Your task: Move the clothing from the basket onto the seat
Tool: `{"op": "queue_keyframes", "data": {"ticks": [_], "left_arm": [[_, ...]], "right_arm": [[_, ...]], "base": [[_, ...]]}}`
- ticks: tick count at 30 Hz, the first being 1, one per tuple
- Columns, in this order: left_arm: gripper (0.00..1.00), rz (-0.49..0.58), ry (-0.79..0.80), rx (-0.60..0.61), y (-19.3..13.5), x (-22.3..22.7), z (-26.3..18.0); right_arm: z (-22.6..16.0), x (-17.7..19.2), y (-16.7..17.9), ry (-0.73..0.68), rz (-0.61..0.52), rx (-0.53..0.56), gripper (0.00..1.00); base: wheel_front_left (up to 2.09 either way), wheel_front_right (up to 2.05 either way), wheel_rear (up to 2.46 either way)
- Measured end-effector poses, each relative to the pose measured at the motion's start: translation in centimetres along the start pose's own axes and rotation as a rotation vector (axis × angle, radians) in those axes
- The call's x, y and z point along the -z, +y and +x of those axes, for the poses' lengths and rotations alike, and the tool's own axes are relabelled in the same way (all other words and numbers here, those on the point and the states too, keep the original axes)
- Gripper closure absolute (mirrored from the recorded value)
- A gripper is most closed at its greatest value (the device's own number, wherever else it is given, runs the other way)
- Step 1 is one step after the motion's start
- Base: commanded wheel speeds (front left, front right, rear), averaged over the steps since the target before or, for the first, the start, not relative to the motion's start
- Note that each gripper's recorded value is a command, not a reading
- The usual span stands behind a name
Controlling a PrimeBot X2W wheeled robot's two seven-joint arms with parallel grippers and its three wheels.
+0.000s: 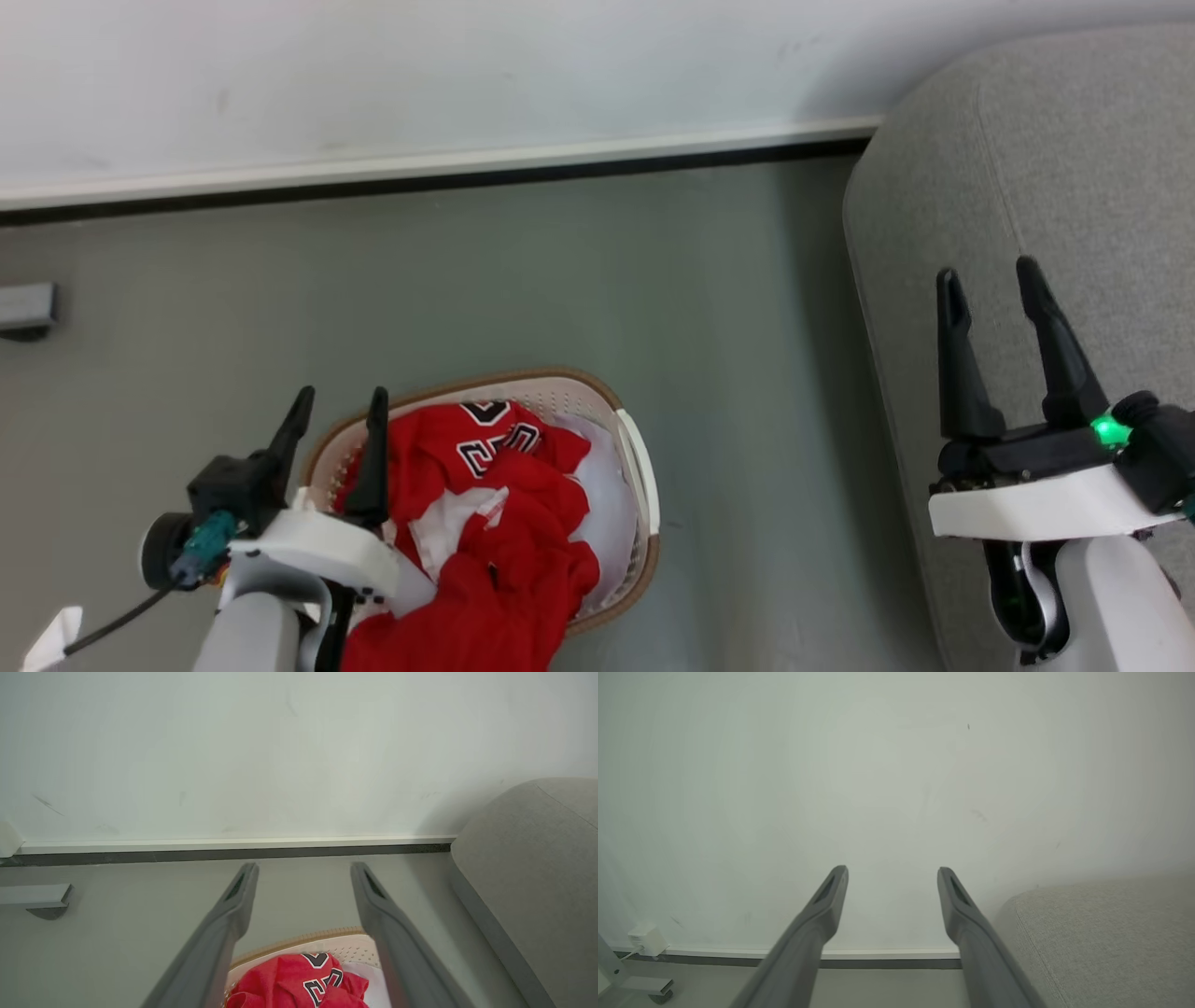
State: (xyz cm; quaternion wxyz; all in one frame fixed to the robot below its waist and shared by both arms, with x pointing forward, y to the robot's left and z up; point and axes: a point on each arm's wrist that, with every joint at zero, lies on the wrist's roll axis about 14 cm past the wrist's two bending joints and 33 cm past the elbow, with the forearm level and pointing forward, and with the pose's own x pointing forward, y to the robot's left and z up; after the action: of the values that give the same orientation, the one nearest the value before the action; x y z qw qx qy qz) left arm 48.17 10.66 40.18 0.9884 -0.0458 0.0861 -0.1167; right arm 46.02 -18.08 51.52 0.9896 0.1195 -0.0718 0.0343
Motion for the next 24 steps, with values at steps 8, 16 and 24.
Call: {"op": "queue_keyframes", "data": {"ticks": [8, 16, 24], "left_arm": [[0.00, -0.003, 0.217, 0.067, -0.9, 7.4, 2.7], [0.00, -0.027, 0.438, 0.114, -1.7, 14.3, 4.4], [0.00, -0.005, 0.644, 0.165, -2.4, 20.5, 4.6]], "right_arm": [[1.0, 1.0, -2.3, 0.007, -0.012, 0.051, 0.00], [1.5, 2.1, -4.4, 0.024, -0.027, 0.093, 0.00], [1.5, 3.7, -6.5, 0.058, -0.049, 0.140, 0.00]], "base": [[0.00, 0.00, 0.00], [0.00, 0.00, 0.00], [0.00, 0.00, 0.00]]}}
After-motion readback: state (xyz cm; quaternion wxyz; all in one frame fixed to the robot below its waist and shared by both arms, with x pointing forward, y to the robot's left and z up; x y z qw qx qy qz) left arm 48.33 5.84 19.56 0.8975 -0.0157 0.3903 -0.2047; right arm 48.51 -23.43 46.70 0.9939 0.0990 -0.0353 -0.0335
